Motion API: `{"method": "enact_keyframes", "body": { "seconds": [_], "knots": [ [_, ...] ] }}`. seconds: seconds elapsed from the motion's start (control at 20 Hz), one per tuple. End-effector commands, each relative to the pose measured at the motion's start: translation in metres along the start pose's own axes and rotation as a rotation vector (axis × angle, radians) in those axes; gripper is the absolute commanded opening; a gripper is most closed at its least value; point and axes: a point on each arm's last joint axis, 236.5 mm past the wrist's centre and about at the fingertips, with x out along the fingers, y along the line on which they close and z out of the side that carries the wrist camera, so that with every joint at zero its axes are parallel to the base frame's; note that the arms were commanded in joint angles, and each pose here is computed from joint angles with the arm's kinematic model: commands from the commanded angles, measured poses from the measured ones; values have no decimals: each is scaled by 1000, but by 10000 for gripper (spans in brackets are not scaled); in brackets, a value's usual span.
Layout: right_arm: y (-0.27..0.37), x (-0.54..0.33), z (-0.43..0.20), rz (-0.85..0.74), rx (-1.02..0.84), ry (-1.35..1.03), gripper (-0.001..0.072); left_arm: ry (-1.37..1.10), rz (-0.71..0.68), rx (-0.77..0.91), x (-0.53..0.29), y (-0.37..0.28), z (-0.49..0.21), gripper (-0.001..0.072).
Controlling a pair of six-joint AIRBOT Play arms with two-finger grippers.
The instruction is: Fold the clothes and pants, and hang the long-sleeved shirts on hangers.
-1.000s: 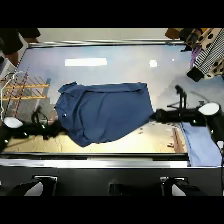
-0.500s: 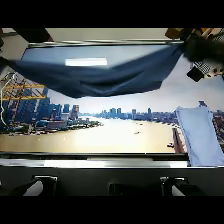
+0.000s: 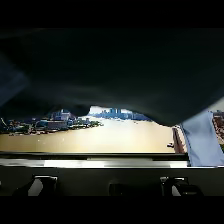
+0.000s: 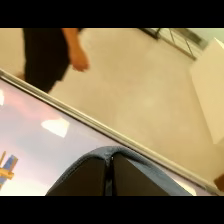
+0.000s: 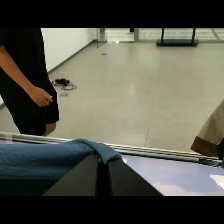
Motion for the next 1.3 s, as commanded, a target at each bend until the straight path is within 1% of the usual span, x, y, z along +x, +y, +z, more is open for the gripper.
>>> {"method": "enact_keyframes", "body": {
  "seconds": [0.0, 0.15, 0.25, 0.35, 0.45, 0.6, 0.7, 0.8, 0.9, 1.05, 1.15, 1.25],
  "knots": [
    [-11, -9, 0, -56, 44, 5, 26, -48, 103, 1, -26, 13, 5, 12],
    [-24, 36, -44, -65, 116, 173, 26, 91, 112, 32, 5, 31, -19, 12],
    [-36, 81, -99, -67, 191, 365, 26, 246, 72, 38, 47, 47, -47, 12],
    [-46, 129, -172, -58, 252, 596, 27, 417, 39, 36, 103, 72, -88, 12],
    [-58, 170, -244, -56, 307, 791, 27, 627, 29, 31, 164, 102, -153, 12],
    [-70, 222, -359, -43, 390, 1031, 27, 903, 66, 53, 248, 149, -272, 12],
    [-74, 252, -427, -26, 382, 1115, 27, 1012, 75, 52, 296, 170, -351, 12],
    [-77, 283, -479, -25, 373, 1116, 26, 1039, 86, 41, 335, 189, -412, 12],
    [-86, 311, -508, -53, 380, 1061, 26, 1037, 81, 66, 360, 203, -449, 12],
    [-101, 330, -514, -89, 354, 985, 26, 1030, 85, 98, 373, 218, -460, 12],
    [-102, 321, -518, -104, 348, 1029, 26, 1048, 95, 90, 366, 225, -455, 12],
    [-99, 301, -527, -106, 348, 1126, 27, 1106, 104, 72, 351, 231, -452, 12]
  ]
}}
